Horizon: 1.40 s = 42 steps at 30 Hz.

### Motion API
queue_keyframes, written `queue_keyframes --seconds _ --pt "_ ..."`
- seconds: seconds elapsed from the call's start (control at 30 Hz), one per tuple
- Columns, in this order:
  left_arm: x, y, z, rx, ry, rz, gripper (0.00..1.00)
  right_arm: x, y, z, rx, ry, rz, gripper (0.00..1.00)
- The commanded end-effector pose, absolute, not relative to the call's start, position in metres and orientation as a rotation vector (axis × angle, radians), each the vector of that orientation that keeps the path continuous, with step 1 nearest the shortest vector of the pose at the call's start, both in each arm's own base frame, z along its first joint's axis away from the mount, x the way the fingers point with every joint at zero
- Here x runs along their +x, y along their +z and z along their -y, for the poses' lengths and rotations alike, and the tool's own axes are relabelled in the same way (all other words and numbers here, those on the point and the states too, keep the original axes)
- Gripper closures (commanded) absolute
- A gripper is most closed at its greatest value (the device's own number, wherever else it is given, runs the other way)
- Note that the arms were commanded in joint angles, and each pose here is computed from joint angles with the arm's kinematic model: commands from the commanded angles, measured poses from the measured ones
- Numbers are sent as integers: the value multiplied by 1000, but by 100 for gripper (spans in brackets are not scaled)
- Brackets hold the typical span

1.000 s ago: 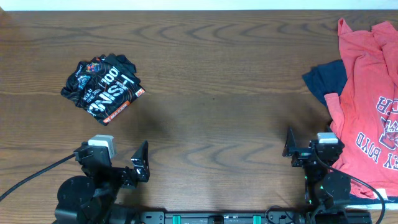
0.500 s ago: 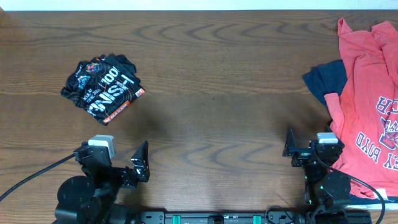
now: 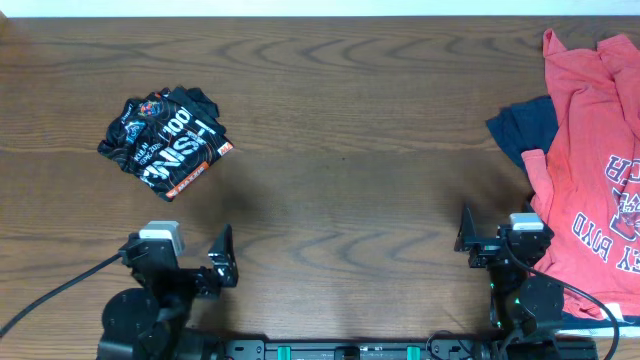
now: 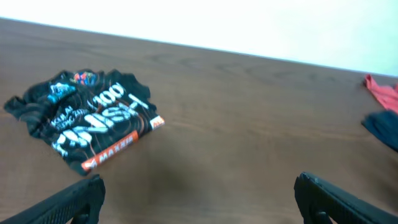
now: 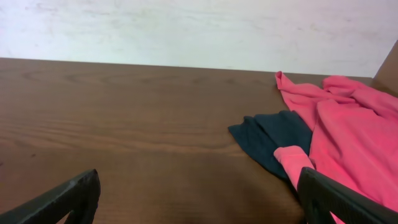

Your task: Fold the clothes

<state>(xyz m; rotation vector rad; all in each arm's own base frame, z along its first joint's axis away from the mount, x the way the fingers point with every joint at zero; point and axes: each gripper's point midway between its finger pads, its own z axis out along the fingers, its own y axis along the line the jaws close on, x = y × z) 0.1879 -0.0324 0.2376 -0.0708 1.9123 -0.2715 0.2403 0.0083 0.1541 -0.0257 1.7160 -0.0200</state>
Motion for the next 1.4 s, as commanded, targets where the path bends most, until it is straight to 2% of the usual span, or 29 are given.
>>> queue_keyframes --seconds 0.0,0.5,1.37 --pt "199 214 27 -98 -235 -1884 2 240 154 -4 -22 -40 -1712 1" --pt "242 143 30 -127 -239 -1701 2 240 154 -4 -22 -40 -1713 1" --pt "242 138 30 -125 -237 -1722 2 240 154 -4 -22 -40 -1712 1"
